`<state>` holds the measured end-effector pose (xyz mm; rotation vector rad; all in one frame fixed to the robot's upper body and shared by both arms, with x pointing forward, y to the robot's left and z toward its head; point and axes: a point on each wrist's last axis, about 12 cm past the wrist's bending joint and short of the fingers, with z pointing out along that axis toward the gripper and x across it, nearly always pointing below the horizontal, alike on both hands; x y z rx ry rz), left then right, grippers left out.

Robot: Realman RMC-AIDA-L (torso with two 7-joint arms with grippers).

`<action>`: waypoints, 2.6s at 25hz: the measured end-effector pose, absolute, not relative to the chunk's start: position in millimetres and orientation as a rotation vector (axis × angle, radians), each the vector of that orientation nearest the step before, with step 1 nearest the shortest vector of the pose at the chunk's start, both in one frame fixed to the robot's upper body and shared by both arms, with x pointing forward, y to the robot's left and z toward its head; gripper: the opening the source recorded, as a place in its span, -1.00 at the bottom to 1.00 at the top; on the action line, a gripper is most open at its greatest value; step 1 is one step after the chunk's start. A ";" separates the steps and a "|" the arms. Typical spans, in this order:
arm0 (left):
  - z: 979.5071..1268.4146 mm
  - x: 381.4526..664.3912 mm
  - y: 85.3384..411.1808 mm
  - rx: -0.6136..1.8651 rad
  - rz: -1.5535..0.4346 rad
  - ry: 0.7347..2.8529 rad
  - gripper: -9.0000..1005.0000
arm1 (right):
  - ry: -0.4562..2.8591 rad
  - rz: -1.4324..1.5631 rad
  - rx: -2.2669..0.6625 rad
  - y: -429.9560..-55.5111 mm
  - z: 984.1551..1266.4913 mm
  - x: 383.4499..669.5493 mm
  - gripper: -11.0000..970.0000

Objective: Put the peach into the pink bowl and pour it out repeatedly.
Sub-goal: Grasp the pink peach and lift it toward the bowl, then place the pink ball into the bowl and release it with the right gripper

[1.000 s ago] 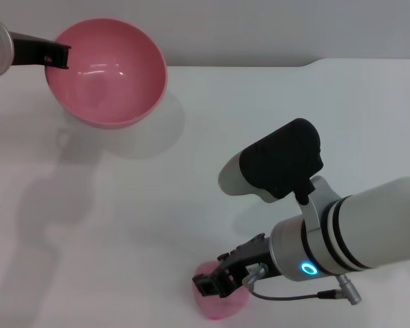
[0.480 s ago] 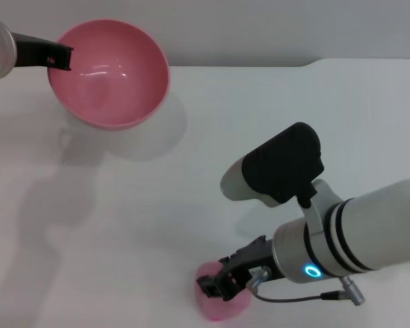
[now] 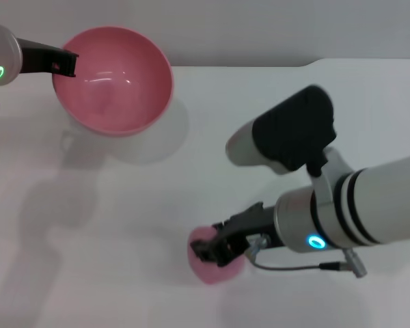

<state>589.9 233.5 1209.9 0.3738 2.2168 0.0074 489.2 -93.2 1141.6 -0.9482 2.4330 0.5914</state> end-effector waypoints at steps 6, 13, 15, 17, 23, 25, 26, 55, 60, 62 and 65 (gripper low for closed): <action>1205.2 586.8 221.6 0.430 -0.002 2.222 -0.89 | 2.300 0.532 -0.937 -97.0 1179.4 497.2 -0.20; 1196.3 581.2 198.1 0.529 -0.025 2.232 -0.89 | 2.149 0.424 -0.890 -108.8 1227.3 500.6 -0.20; 1194.7 579.4 190.1 0.563 -0.033 2.231 -0.89 | 2.127 0.397 -0.881 -111.7 1235.6 501.4 -0.21; 1193.6 577.6 182.7 0.589 -0.043 2.230 -0.89 | 2.122 0.384 -0.876 -113.4 1239.2 503.3 -0.21; 1192.5 570.7 162.9 0.655 -0.076 2.220 -0.89 | 2.120 0.337 -0.864 -118.0 1241.0 507.9 -0.22; 1192.5 569.0 157.3 0.675 -0.084 2.215 -0.89 | 2.117 0.310 -0.858 -120.0 1241.4 509.6 -0.22; 1192.4 568.2 154.8 0.682 -0.088 2.214 -0.89 | 2.116 0.302 -0.856 -120.8 1241.5 510.3 -0.22; 1192.9 558.7 132.4 0.727 -0.224 2.181 -0.89 | 2.051 0.252 -0.773 -128.0 1232.9 524.4 0.26; 1193.2 558.8 132.1 0.730 -0.225 2.179 -0.89 | 2.039 0.250 -0.852 -117.4 1227.4 520.6 0.34; 1194.0 559.2 131.2 0.734 -0.224 2.175 -0.89 | 2.032 0.249 -0.861 -115.7 1226.8 520.2 0.38; 1194.3 559.7 130.5 0.741 -0.223 2.172 -0.89 | 2.032 0.249 -0.859 -116.0 1226.6 520.0 0.43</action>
